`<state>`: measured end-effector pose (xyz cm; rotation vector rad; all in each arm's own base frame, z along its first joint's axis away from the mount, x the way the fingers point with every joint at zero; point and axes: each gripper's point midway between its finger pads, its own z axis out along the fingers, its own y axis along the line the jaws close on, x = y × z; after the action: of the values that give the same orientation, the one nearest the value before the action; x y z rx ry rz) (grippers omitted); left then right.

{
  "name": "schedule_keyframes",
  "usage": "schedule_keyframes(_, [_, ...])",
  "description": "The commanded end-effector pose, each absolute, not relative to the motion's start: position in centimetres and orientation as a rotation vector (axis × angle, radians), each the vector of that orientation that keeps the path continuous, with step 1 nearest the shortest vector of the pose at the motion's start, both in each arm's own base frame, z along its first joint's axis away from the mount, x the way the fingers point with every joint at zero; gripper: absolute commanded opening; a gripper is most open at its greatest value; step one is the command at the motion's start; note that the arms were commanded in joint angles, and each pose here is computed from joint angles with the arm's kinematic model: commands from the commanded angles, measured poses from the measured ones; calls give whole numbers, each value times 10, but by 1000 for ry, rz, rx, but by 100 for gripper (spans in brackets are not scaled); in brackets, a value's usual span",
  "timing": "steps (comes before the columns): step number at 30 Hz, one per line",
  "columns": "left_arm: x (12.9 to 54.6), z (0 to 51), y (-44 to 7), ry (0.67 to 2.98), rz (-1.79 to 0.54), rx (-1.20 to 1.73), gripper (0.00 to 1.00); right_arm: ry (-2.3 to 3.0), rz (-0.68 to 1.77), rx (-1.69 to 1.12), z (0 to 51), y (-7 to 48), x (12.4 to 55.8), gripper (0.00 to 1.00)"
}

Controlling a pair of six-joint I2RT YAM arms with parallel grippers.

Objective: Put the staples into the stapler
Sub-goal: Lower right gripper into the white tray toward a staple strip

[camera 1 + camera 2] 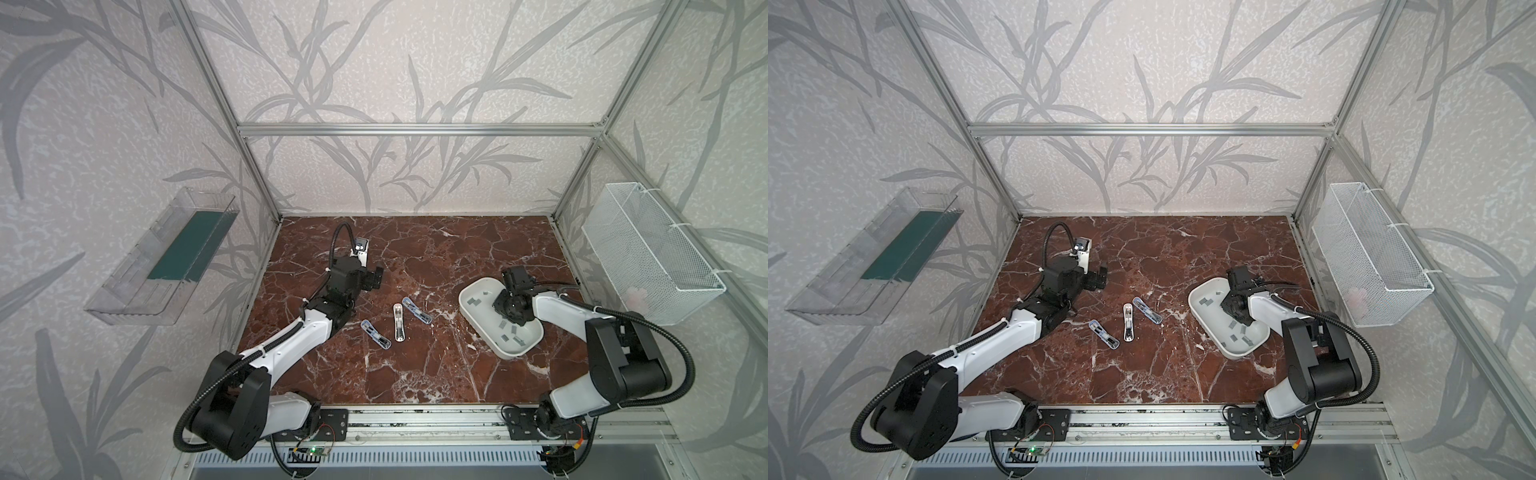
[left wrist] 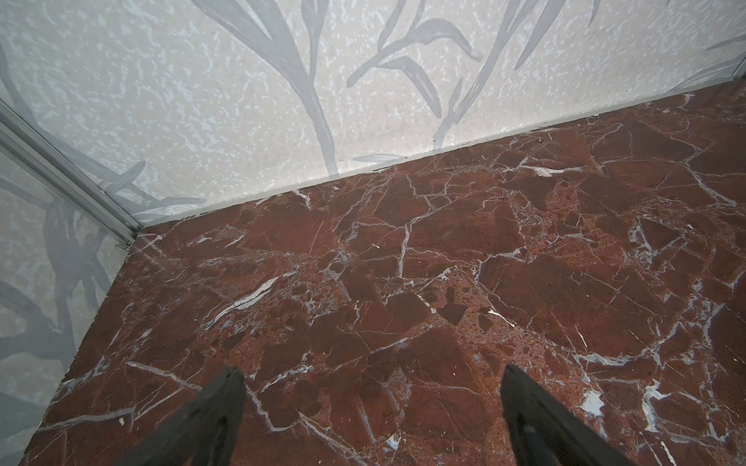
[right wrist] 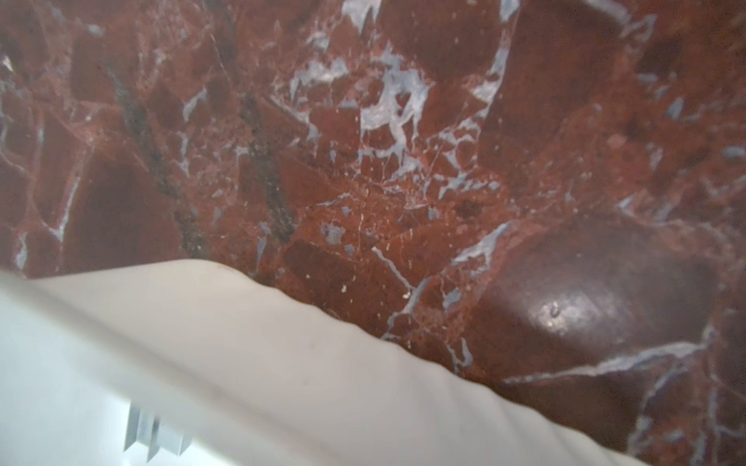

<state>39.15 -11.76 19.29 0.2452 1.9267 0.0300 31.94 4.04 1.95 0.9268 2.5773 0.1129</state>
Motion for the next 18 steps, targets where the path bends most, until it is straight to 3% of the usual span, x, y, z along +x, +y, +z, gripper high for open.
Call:
schedule_keyframes(1, [393, 189, -116, 1931, 41, 253, 99, 2649, 62, 898, 13, 41, 310, 24])
schedule_keyframes(18, [396, 184, -119, 1948, 38, 267, 99, 2776, -82, 652, 17, 46, 307, 28])
